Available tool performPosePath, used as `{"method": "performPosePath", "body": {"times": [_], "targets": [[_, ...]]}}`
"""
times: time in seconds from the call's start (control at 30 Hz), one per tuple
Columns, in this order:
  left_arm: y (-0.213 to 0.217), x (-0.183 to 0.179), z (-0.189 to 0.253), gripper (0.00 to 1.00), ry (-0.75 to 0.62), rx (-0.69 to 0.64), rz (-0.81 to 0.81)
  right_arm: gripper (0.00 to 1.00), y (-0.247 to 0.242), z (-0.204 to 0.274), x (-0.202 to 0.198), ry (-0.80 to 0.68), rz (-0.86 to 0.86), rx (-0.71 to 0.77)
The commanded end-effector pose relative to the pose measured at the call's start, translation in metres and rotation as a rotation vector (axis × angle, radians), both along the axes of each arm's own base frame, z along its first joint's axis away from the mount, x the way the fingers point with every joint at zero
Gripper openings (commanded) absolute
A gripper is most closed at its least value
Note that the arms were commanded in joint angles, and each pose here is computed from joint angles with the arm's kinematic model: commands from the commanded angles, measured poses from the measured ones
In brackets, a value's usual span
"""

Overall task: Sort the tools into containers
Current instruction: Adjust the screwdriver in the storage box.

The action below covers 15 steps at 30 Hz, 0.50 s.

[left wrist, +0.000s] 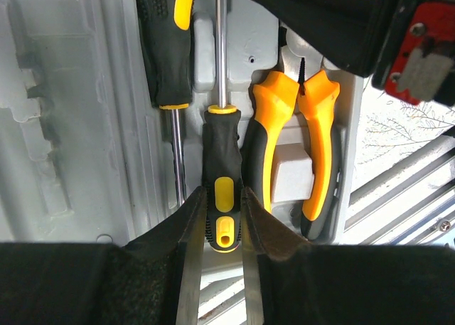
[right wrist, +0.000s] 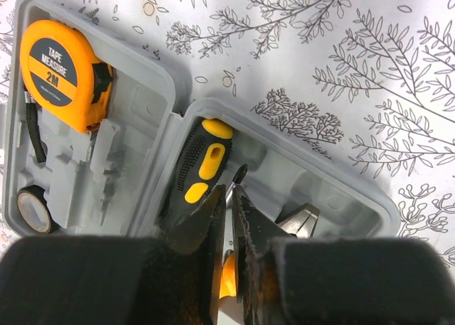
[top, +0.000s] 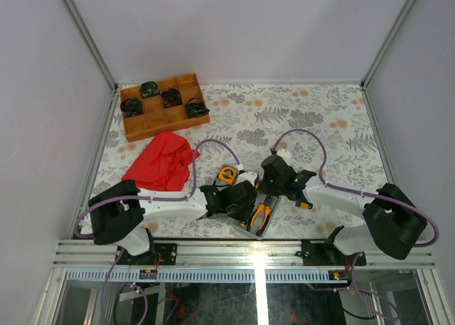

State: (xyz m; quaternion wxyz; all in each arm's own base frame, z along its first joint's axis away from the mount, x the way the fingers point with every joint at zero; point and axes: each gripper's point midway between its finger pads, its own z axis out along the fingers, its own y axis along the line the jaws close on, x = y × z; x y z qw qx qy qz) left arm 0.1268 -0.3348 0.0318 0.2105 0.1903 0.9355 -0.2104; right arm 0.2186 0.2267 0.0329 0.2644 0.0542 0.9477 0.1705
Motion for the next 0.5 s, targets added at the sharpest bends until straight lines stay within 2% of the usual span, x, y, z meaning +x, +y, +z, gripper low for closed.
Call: {"method": "performPosePath", "body": {"times": [0.0, 0.2, 0.47], "targets": [[0.047, -0.031, -0.047, 0.02, 0.107, 0.201, -0.019, 0.15, 0.008, 0.016, 0.018, -0.05, -0.017, -0.007], [0.046, -0.031, -0.047, 0.01, 0.105, 0.203, -0.024, 0.15, 0.004, 0.002, 0.015, -0.008, -0.014, -0.058], [0.044, -0.031, -0.045, 0.01, 0.099, 0.196, -0.029, 0.07, -0.001, -0.009, 0.011, 0.038, 0.005, -0.121]]}}
